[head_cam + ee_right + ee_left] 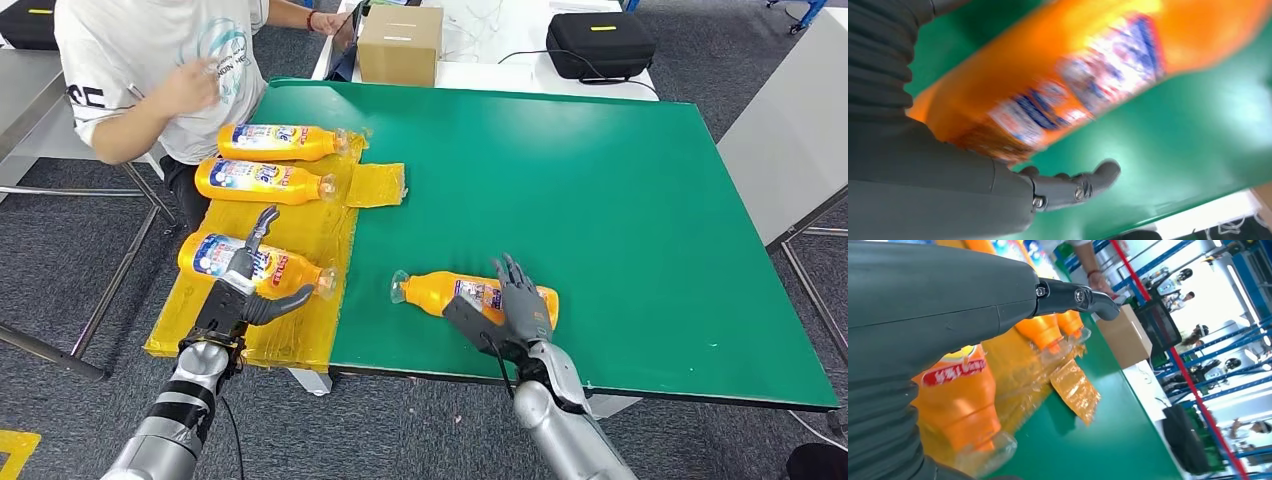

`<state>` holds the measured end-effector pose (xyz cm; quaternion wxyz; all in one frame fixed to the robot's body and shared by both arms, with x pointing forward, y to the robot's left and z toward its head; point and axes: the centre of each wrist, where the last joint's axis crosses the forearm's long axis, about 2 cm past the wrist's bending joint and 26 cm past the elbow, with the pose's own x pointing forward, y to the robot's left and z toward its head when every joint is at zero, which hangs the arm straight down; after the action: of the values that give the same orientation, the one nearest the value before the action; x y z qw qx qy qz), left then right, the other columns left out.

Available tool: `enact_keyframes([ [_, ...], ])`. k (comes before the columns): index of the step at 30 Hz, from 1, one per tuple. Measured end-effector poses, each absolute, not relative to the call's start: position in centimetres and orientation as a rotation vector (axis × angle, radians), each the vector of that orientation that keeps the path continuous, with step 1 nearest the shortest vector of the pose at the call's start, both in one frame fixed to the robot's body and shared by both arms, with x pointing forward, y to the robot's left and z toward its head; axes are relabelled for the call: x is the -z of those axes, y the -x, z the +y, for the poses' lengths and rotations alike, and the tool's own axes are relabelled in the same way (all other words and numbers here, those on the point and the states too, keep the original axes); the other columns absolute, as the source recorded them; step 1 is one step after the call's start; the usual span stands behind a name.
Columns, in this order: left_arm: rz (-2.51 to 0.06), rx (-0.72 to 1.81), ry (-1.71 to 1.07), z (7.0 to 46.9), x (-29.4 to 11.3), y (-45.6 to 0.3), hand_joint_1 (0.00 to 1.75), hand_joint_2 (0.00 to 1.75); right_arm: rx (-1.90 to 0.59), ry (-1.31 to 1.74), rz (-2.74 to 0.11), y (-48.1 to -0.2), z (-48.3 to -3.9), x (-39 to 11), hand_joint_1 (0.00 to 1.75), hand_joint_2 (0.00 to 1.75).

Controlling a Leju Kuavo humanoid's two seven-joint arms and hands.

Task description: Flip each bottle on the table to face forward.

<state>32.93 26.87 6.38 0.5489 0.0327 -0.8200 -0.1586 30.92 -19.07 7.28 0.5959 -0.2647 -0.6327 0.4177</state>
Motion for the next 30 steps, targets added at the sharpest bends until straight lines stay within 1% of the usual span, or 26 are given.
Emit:
enact_keyframes([
  [8,-1.938,0.277,0.060,25.2,-6.5,-32.9,0.00,1.75,-1.149,0.715,-1.285,-30.3,-22.8,-7.1,0.00,1.75],
  [9,-1.938,0.272,0.072,25.1,-6.5,-32.9,0.00,1.75,-1.171,0.723,-1.258,-30.3,-23.3,-7.1,0.34,1.75],
  [10,-1.938,0.268,0.083,25.0,-6.5,-32.9,0.00,1.75,-1.191,0.729,-1.233,-30.3,-23.8,-7.1,0.74,1.75],
  [12,-1.937,0.261,0.100,24.8,-6.5,-32.9,0.00,1.75,-1.220,0.739,-1.197,-30.2,-24.7,-7.0,1.61,1.75],
  [13,-1.937,0.257,0.107,24.8,-6.5,-32.9,0.00,1.75,-1.230,0.743,-1.185,-30.2,-25.1,-7.0,1.71,1.75],
  [14,-1.938,0.253,0.114,24.7,-6.5,-32.9,0.00,1.75,-1.239,0.747,-1.176,-30.2,-25.4,-7.0,1.75,1.75],
  [22,-1.938,0.233,0.146,24.4,-6.6,-33.0,0.00,1.75,-1.268,0.748,-1.149,-30.4,-26.8,-7.3,1.75,1.75],
  [30,-1.942,0.200,0.222,24.3,-7.1,-33.6,0.00,1.75,-1.225,0.620,-1.206,-31.2,-27.7,-7.7,1.75,1.75],
])
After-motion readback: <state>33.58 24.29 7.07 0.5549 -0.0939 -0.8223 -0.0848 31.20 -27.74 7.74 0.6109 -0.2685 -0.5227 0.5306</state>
